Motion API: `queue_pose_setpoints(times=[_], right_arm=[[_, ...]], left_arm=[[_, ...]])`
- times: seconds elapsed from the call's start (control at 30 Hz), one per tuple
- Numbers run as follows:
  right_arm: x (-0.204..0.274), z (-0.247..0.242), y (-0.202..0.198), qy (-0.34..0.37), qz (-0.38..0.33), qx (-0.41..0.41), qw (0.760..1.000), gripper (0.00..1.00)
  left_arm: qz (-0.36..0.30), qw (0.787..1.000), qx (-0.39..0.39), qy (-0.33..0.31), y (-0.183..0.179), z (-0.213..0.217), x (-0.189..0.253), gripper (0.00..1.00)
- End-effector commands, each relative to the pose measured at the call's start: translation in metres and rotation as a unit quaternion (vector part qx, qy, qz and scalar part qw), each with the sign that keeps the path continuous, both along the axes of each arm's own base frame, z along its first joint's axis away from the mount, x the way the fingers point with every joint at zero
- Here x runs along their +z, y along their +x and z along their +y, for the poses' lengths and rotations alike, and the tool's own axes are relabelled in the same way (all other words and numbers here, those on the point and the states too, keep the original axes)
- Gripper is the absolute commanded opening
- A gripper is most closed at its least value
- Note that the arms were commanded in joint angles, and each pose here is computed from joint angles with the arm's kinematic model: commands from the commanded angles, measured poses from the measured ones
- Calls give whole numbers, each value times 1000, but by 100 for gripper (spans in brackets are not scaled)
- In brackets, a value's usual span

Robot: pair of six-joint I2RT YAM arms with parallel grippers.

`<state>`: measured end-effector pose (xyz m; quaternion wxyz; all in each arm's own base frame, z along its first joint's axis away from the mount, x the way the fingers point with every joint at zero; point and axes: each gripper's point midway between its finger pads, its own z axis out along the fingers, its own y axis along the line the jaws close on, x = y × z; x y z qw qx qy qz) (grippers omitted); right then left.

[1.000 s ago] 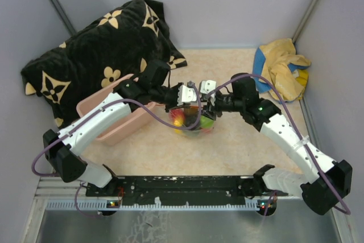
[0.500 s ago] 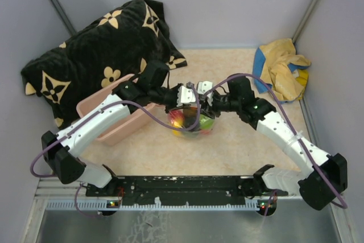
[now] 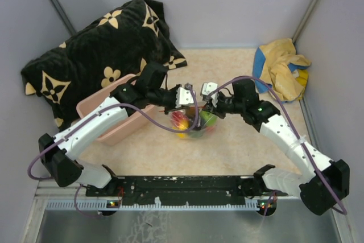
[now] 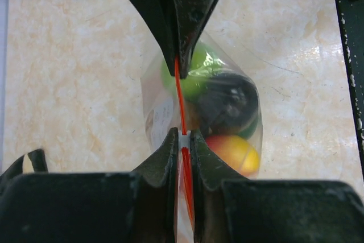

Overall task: Place the food in the zip-top bag and seal the zipper
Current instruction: Unzip the zipper food storage bag at the center of the board.

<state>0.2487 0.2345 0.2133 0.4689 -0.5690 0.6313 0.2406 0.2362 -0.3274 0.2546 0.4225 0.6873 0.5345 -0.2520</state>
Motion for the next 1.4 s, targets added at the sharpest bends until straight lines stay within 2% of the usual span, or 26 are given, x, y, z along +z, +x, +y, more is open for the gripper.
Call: queue_pose_setpoints(times=[0.0,0.57,0.87,0.97,1.13,1.17,1.27,1.37], right_arm=[[27,-35,19,2,-51,-81,995,0],[38,-101,32,-17,-78,-251,965,0],[32,-97,34,2,-65,-255,965,0],[29,-87,31,16,-52,-233,971,0],[39,-76,32,46,-53,-215,974,1],[42,-74,32,51,-56,-214,974,6],[54,-73,33,65,-64,-212,973,32],[68,-77,38,78,-71,-238,965,44]], left_arm=[[-16,1000,17,-3,-6,13,13,0],[-8,995,95,38,-6,50,-8,0],[3,987,154,51,-4,70,-32,0],[5,988,155,12,-5,62,-23,8],[11,984,166,-56,-3,49,-4,27],[11,983,172,-68,-1,47,0,32],[14,975,196,-101,4,45,17,47],[14,962,237,-139,12,49,38,64]])
